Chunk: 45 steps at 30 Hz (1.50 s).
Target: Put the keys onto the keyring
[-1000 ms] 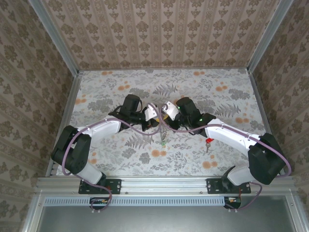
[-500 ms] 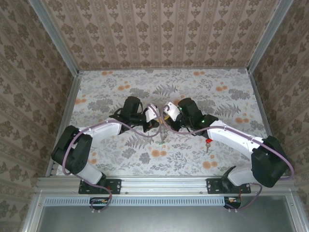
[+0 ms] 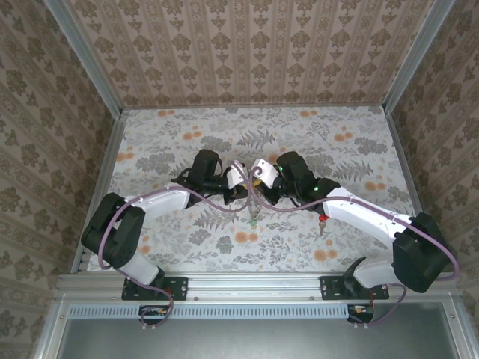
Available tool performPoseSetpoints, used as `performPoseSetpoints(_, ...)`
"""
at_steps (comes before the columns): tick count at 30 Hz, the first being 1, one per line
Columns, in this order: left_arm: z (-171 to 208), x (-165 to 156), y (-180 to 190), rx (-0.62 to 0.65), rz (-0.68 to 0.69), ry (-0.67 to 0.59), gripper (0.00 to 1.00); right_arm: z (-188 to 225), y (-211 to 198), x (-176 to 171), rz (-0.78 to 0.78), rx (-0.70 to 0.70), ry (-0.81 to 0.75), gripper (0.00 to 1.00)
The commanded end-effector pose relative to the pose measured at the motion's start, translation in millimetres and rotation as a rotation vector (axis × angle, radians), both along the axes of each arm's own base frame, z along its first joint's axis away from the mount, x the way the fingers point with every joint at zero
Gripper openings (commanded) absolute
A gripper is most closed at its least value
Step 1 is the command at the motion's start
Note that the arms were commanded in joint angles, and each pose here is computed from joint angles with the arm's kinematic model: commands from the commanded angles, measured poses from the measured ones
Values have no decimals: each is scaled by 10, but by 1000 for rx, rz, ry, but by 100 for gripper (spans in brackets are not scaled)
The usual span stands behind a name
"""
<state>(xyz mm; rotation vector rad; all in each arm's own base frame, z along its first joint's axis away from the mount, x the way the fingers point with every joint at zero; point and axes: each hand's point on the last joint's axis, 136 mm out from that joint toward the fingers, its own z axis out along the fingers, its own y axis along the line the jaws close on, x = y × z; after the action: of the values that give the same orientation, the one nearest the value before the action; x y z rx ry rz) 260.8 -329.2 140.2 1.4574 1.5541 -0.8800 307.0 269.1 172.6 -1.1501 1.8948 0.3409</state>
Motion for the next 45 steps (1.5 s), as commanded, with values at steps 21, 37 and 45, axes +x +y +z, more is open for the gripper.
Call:
performPoseSetpoints(21,182,-30,-30,-19,-21,-12,25,205,92,-55,57,32,-55,0)
performPoseSetpoints(37,220,19,-65,-15,-26,-31,24,199,134,-84,77,40,-34,0)
performPoseSetpoints(45,136,11,-47,10,-27,-21,4,224,116,-90,73,44,-46,0)
